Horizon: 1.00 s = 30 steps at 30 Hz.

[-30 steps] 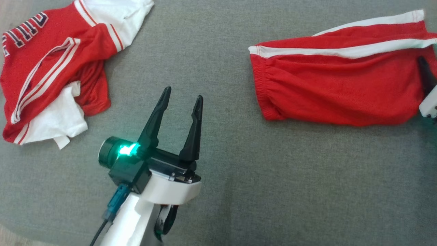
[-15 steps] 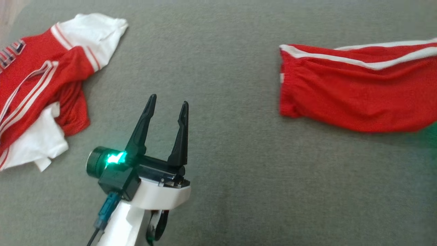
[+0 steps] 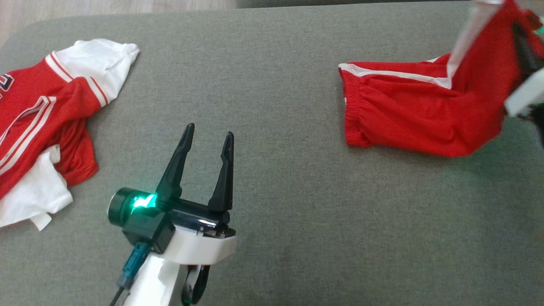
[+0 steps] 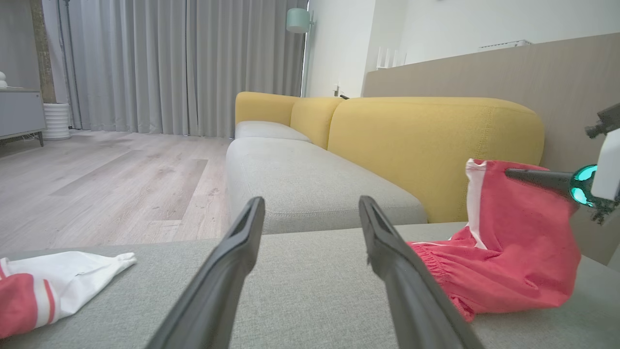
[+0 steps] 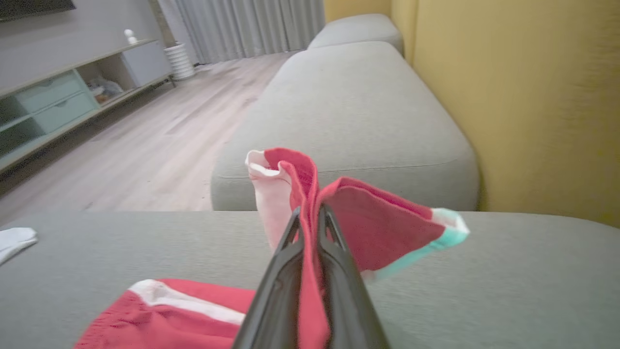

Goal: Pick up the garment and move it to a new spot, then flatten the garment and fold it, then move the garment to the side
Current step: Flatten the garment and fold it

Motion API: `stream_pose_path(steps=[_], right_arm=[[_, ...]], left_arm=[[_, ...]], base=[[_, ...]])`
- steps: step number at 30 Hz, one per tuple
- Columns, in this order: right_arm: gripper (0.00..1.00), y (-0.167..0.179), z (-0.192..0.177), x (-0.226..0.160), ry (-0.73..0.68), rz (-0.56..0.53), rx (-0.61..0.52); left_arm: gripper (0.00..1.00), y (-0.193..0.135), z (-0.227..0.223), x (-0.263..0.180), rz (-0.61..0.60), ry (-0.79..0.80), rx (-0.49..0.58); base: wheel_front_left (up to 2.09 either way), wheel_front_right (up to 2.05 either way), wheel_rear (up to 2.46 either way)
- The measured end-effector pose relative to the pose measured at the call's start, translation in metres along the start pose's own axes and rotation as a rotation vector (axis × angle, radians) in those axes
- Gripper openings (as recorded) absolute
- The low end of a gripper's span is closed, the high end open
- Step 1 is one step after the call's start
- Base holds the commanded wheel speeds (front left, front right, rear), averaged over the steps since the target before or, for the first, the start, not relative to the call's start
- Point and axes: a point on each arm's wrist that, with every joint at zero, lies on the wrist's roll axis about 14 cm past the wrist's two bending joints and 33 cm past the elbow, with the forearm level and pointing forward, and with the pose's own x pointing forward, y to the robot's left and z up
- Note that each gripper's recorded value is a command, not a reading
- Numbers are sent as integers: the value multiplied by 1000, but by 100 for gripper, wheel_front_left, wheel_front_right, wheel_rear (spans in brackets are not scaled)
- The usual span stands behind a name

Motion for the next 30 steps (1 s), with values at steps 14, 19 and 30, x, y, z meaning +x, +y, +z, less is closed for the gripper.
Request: stream_pose_path(steps=[14,19,30], right_arm=[[38,218,-69,-9,147,503,-17],[100,216,-72,-17,108,487,-12],[100,155,-32,-57,-166,291,111]], left_arm=[[100,8,-2,-12,30,15,-8],[100,9,5,-15,38,0,-3],[100,9,15,-42,82,-15,-1]], base=[[0,0,0],[0,0,0],[0,0,0]])
